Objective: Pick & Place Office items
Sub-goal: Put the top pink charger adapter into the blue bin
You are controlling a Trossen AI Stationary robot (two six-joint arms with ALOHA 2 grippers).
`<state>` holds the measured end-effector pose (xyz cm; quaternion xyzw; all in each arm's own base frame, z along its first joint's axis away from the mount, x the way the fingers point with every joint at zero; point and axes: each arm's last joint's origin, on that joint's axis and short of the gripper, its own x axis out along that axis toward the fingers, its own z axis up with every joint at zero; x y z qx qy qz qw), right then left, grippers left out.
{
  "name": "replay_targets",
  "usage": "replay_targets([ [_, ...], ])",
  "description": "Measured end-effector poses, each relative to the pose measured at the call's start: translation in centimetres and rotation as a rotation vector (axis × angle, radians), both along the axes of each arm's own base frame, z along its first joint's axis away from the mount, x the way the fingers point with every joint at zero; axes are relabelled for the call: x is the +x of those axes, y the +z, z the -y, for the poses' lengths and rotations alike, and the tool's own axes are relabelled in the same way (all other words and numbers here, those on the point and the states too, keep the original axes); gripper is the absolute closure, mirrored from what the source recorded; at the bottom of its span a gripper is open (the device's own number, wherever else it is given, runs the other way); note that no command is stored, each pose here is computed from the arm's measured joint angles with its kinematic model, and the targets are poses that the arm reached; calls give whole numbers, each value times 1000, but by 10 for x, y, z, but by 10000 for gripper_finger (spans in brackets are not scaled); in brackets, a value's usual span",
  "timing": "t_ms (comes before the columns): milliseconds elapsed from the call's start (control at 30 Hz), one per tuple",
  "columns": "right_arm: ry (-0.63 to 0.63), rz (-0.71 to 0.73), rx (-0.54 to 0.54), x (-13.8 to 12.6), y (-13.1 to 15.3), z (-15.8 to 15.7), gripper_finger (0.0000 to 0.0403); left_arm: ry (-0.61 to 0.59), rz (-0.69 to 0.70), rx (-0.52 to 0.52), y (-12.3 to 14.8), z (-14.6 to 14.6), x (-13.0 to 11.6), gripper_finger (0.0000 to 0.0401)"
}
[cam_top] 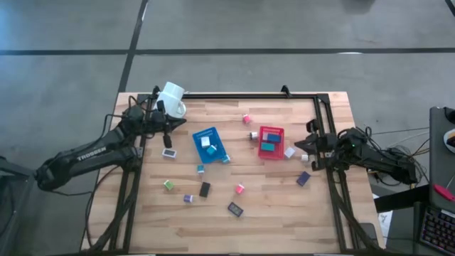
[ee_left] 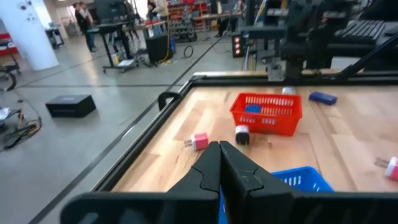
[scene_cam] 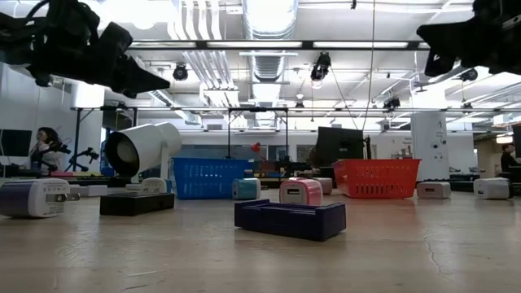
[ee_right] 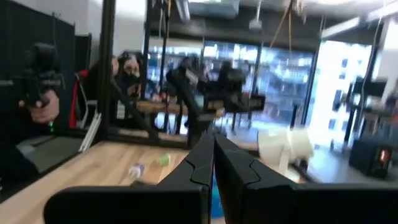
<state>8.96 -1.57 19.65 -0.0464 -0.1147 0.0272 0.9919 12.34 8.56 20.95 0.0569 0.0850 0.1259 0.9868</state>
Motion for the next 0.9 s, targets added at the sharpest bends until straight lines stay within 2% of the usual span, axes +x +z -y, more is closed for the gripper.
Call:
replay_targets([
  [100,-22,8,-2,1,-3,1,394,53,-34,-13,0,-3,2,399],
  [167,-20,-5,8,2,-5,1,394,108,-90,-66,7,-8,7,399],
  [233,-22,-15,16,3,-6,2,394,104,-174,-130,12,-12,16,399],
  [333,-25,-25,12,4,-7,2,394,84,-278,-217,19,-22,37,400],
  [467,-24,-21,29,4,-7,2,394,46,-380,-248,33,-39,74,398],
  [733,-20,-30,61,4,-7,2,394,-76,-465,-126,59,-70,156,373],
  [900,-37,-32,81,4,-8,3,394,-120,-555,-101,63,-85,206,328],
])
